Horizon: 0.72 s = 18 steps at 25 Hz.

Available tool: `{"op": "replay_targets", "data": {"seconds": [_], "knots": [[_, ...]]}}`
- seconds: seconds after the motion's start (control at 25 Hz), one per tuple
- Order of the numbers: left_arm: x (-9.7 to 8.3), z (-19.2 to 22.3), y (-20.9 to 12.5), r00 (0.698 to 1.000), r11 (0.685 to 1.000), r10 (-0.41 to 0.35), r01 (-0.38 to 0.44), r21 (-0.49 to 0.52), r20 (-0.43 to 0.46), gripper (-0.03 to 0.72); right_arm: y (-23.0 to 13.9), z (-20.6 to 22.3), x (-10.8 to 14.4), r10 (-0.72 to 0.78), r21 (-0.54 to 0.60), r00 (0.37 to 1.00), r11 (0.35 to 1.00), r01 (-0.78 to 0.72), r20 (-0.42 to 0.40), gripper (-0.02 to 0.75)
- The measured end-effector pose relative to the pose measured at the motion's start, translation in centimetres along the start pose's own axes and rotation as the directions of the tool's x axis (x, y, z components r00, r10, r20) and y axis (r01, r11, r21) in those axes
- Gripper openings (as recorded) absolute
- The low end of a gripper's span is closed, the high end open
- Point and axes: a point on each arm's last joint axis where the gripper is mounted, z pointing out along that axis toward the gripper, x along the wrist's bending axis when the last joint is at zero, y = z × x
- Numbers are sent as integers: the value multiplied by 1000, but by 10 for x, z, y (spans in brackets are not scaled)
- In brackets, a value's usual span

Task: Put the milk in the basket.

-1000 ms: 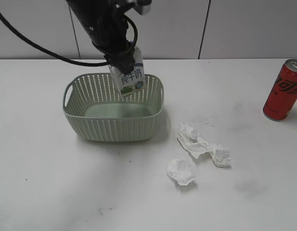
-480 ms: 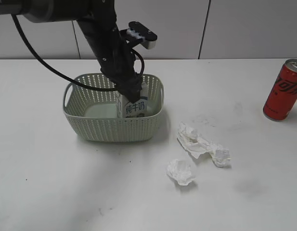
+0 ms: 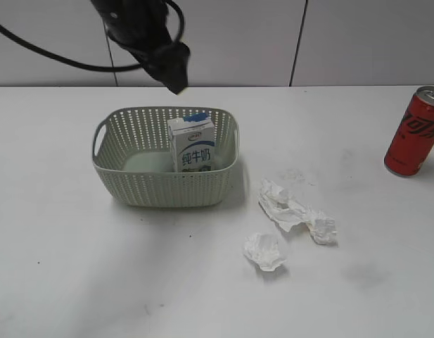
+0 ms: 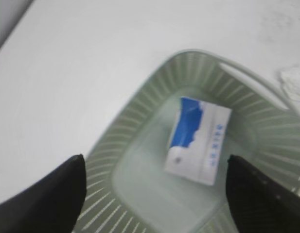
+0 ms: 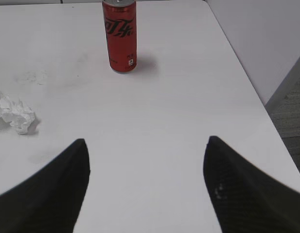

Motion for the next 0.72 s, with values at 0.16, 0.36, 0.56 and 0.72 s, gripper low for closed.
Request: {"op": "replay_targets", "data": {"seconds": [0.16, 0.36, 0.56, 0.72], "knots": [[42, -37, -31, 971, 975, -203, 212, 63, -123, 656, 0, 0, 0, 0, 0, 1000, 1000, 0, 0, 583], [106, -66, -97, 786, 797, -567, 599, 75, -246, 628, 0, 0, 0, 0, 0, 1000, 1000, 0, 0, 583], [126, -94, -153, 627, 636, -746, 771, 40, -226, 593, 0, 0, 0, 0, 0, 1000, 1000, 0, 0, 583], [99, -112, -173, 608, 611, -762, 789, 63, -224, 588, 0, 0, 0, 0, 0, 1000, 1000, 0, 0, 583]]}}
